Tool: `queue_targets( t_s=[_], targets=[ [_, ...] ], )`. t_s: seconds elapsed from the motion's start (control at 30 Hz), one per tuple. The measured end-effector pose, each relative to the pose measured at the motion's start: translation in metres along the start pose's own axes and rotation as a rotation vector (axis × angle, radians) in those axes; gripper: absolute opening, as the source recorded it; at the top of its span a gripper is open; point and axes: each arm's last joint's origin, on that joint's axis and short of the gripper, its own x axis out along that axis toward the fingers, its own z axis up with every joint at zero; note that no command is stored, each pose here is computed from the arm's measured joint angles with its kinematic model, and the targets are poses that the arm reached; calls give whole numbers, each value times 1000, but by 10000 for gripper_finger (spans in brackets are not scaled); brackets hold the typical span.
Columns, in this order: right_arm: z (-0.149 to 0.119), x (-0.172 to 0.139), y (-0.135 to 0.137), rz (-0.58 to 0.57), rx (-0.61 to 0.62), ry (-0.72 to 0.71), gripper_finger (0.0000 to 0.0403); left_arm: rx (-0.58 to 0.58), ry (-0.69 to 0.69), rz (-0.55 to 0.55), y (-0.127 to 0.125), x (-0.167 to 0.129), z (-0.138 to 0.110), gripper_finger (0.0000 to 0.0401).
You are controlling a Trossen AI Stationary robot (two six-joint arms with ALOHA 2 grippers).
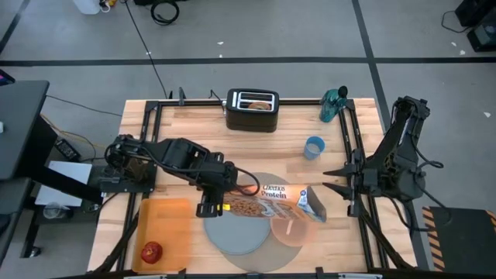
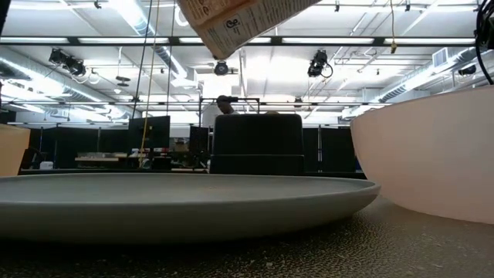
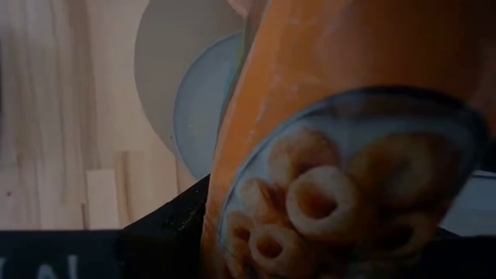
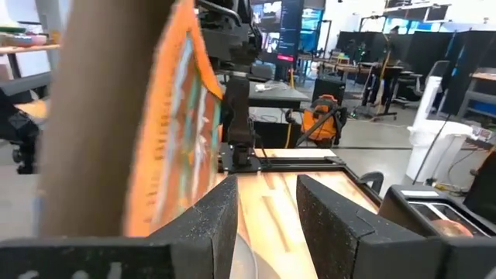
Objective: Arrange a breakfast setting
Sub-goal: Put cereal into the pink bowl
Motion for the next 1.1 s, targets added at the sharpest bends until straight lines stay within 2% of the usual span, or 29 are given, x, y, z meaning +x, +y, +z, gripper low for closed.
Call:
queue_targets(
  t_s=[0.17,0.4,1.1],
  targets=[
    [-1,0,2,50,16,4,140,-7,78,35,1,20,-4,208],
    [-7,8,11,62,29,28,140,6,196,64,4,47,-15,208],
    [-9,10,13,63,24,33,140,-15,202,64,6,48,-15,208]
  ],
)
